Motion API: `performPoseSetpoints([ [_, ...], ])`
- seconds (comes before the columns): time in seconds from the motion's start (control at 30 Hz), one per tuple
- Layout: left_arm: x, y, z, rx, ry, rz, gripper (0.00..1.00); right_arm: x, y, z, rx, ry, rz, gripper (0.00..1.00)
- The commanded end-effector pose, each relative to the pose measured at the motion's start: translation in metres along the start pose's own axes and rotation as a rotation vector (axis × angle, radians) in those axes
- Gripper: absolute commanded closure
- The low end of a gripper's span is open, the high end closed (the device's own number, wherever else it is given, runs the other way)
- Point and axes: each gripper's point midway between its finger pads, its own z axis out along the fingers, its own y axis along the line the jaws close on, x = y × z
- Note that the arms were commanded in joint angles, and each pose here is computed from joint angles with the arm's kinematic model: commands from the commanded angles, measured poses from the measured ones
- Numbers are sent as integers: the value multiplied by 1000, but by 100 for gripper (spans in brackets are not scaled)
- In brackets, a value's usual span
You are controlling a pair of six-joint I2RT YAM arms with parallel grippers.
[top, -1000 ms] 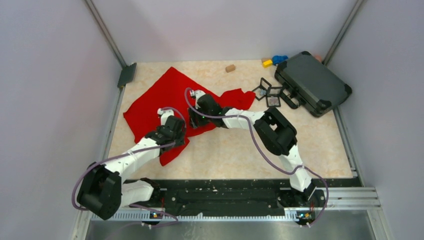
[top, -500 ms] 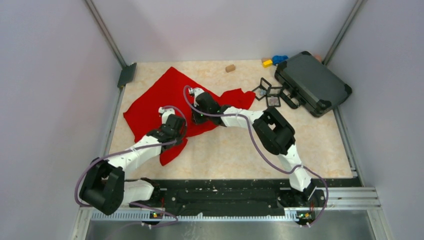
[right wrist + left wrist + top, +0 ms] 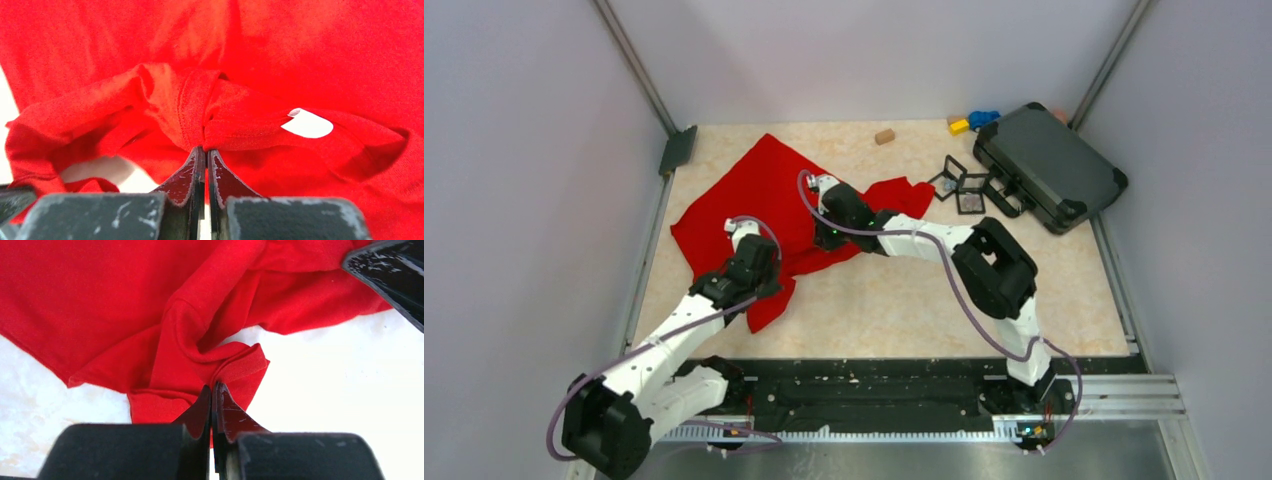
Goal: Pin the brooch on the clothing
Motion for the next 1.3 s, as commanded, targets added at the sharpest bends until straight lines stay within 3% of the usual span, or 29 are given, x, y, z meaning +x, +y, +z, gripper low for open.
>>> performPoseSetpoints([
  [0.0,6,6,-25,9,34,-68,100,-31,35,-53,-69,-83,-21,100],
  [0.47,1,16,-74,50,-5,-211,100,60,61,-105,-81,63,47,100],
  [0.8,-5,28,-104,43,-19,-218,100,124,67,-128,-70,184,113,100],
  [1.13,0,34,-128,51,32,-176,91,161,82,-148,-74,286,101,100],
  [1.27,-3,44,-135,13,17,-165,81,169,89,-157,-84,313,87,100],
])
